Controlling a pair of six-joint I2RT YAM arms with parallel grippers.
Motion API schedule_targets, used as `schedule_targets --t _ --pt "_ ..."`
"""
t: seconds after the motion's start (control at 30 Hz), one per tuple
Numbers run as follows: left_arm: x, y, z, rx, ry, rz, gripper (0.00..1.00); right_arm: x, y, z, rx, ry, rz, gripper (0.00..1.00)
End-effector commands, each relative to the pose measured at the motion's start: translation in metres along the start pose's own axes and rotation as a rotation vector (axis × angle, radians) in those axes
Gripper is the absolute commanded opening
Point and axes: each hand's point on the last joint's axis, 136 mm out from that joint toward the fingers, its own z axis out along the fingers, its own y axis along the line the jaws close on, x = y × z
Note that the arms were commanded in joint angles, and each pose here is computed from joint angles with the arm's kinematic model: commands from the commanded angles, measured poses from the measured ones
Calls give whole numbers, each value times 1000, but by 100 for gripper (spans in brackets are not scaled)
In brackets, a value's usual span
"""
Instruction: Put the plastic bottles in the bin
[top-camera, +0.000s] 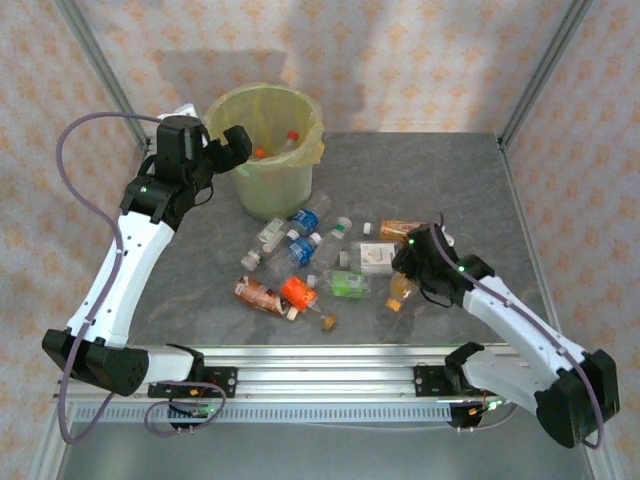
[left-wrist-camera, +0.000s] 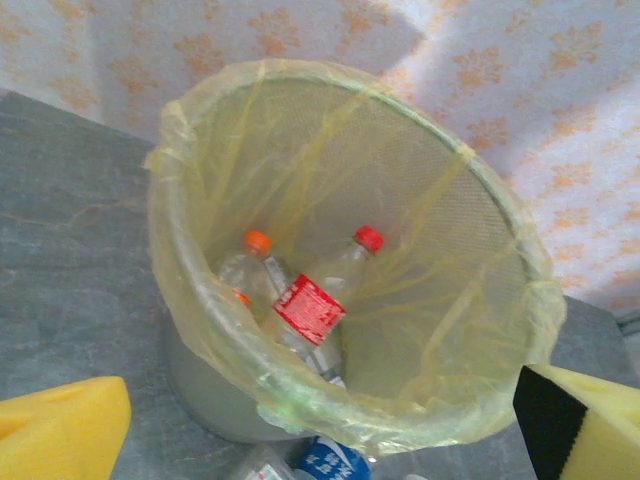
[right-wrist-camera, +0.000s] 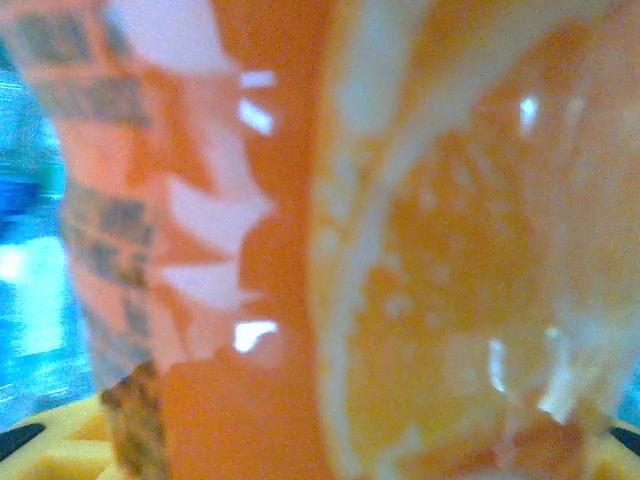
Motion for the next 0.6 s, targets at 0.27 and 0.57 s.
schedule_targets --t 0.27,0.57 --pt "28 -98 -5 468 211 31 100 -45 164 -71 -680 -167 -421 56" --pt "58 -151 -20 699 344 126 100 -45 232 -110 -993 -153 -602 57"
